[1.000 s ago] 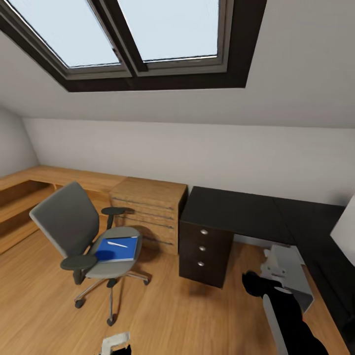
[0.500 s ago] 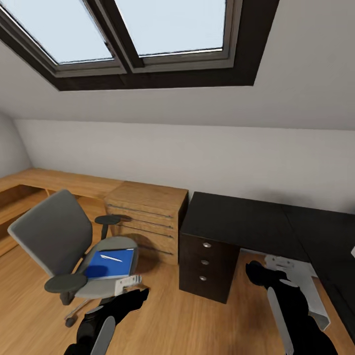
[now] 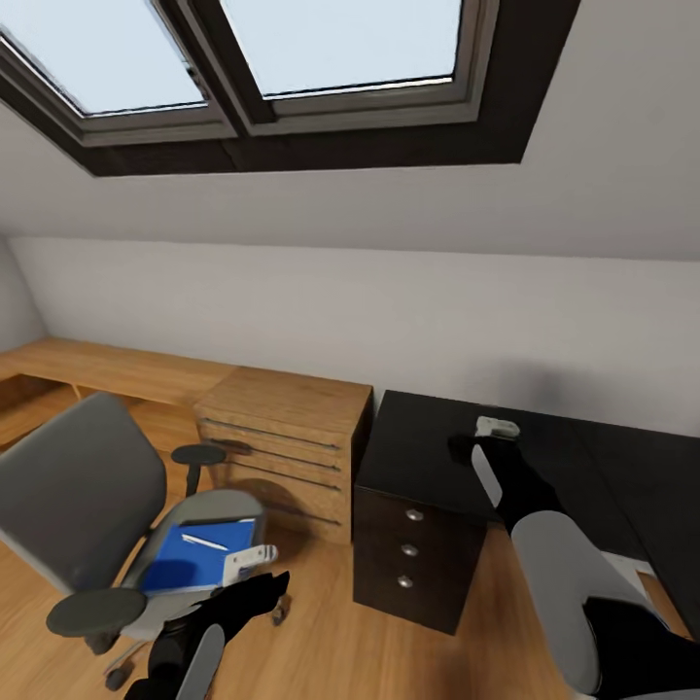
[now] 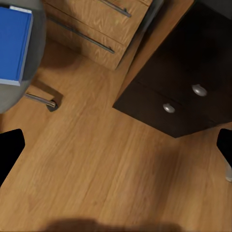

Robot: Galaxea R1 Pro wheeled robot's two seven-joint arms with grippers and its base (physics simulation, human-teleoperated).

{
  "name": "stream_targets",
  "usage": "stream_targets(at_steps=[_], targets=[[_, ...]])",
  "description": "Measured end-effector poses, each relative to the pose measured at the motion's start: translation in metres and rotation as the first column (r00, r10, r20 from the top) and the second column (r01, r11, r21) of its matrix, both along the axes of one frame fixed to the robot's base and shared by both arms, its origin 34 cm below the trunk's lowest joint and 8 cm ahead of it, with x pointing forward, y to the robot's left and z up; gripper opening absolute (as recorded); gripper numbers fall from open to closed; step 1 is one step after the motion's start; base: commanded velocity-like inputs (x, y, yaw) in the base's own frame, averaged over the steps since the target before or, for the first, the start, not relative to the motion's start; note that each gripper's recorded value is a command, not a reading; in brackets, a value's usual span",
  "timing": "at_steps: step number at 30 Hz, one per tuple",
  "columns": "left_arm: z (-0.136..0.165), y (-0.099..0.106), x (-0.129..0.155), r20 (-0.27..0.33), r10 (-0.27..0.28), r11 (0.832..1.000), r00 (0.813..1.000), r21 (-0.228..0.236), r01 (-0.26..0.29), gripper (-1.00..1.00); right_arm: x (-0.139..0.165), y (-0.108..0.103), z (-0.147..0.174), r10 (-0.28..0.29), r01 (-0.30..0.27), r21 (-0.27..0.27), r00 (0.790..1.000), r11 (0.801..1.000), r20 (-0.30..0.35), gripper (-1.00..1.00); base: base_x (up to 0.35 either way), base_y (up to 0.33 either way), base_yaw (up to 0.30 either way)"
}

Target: In the bedroom, organize the workspace by keeping the computer under the desk, ensuring the monitor is on the desk, placing the keyboard on the desk next to the monitor, placing the mouse on the desk next to the keyboard, moving the folder from the swivel chair onto the desk next to the mouse, stacking the notebook on top of the folder with the pen on top of the notebook, and positioning the swivel chair next to the desk.

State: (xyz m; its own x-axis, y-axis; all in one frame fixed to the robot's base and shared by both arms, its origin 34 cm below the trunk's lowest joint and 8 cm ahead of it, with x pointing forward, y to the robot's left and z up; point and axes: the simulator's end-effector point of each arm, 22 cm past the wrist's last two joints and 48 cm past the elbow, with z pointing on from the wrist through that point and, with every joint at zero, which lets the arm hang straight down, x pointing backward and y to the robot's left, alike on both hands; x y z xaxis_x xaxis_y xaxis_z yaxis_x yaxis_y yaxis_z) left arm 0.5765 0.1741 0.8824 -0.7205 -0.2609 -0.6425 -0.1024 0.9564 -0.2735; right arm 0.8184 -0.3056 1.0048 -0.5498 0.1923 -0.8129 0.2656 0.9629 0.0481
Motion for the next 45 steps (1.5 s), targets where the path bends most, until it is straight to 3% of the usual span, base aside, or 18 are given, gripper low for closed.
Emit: stream_targets(at_steps=[14, 24, 33, 45], targets=[[-0.012, 0.0, -0.005, -0.028, 0.001, 1.0, 1.0, 0.006, -0.001, 1.0, -0.005, 0.012, -0.016, 0.015, -0.015, 0.017, 0.999, 1.0, -0.032, -1.0, 0.329, 0.0, 0.037], [-0.017, 0.0, -0.007, -0.039, 0.001, 1.0, 0.999, 0.007, 0.0, 1.0, -0.02, 0.019, -0.055, 0.029, -0.027, 0.026, 0.993, 0.999, -0.111, -1.0, 0.313, 0.0, 0.218], [-0.021, -0.001, -0.008, -0.05, -0.001, 1.0, 0.999, 0.004, 0.001, 1.0, -0.037, 0.039, -0.095, 0.072, -0.068, 0.025, 0.977, 0.997, -0.203, -1.0, 0.043, 0.0, 0.213], [-0.025, -0.001, -0.009, -0.059, -0.001, 1.0, 0.998, 0.002, 0.002, 1.0, -0.04, 0.043, -0.104, 0.087, -0.087, 0.008, 0.971, 0.996, -0.222, -1.0, 0.002, 0.0, 0.092]])
